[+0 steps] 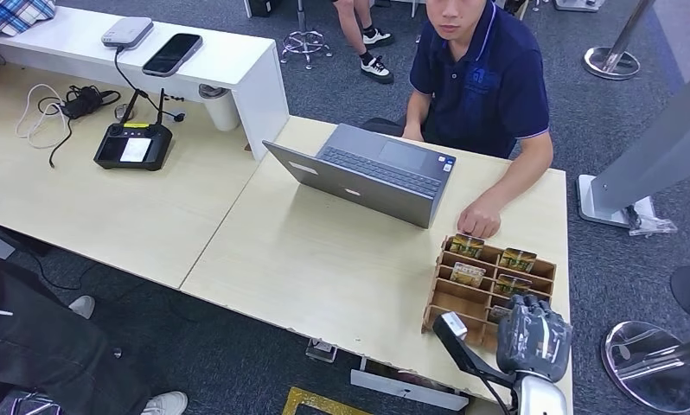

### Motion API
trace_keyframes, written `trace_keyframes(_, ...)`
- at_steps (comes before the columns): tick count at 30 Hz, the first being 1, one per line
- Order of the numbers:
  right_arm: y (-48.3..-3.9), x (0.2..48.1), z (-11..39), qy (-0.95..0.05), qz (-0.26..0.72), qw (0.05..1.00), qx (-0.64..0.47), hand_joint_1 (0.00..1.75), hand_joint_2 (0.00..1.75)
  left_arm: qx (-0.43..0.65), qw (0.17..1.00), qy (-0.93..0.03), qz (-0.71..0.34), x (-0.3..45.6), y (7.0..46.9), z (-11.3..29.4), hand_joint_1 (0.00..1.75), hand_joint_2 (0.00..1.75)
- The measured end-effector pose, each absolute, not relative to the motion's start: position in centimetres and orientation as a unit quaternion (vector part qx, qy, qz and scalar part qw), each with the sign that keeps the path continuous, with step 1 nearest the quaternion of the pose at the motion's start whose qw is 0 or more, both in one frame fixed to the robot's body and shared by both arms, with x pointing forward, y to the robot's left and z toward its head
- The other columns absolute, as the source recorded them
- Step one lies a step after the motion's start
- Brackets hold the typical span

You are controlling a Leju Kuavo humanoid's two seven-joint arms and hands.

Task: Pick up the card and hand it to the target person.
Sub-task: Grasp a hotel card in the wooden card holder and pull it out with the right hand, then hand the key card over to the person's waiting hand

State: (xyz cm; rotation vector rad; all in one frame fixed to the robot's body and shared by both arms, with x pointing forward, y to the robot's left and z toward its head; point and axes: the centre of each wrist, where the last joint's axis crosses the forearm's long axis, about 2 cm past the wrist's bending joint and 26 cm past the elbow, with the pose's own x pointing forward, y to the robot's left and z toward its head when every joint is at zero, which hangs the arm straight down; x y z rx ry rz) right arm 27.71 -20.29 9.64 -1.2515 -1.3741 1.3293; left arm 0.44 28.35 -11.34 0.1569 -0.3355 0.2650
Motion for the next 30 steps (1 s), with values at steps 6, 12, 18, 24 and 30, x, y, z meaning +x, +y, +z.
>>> trace_keyframes(6, -20.2, 27.7, 10.1, -0.559, 0.516, 0.408, -0.505, 1.75, 1.75, 0.078, 0.974, -0.166, 0.134, 0.4, 28.3, -11.3, 0.00, 0.00)
trace_keyframes(12, -20.1, 27.9, 11.4, -0.584, 0.486, 0.386, -0.524, 1.75, 1.75, 0.080, 0.974, -0.166, 0.135, 0.4, 28.3, -11.3, 0.00, 0.00)
trace_keyframes(18, -20.6, 29.3, 15.0, -0.624, 0.437, 0.333, -0.556, 1.75, 1.75, 0.080, 0.973, -0.167, 0.135, 0.4, 28.3, -11.3, 0.00, 0.00)
trace_keyframes(24, -20.8, 31.3, 20.2, -0.689, 0.380, 0.228, -0.573, 1.75, 1.75, 0.078, 0.973, -0.172, 0.130, 0.7, 28.3, -11.3, 0.00, 0.00)
trace_keyframes(30, -19.9, 34.8, 23.9, -0.714, 0.376, 0.186, -0.560, 1.75, 1.75, 0.073, 0.974, -0.178, 0.119, 1.2, 28.4, -11.3, 0.00, 0.00)
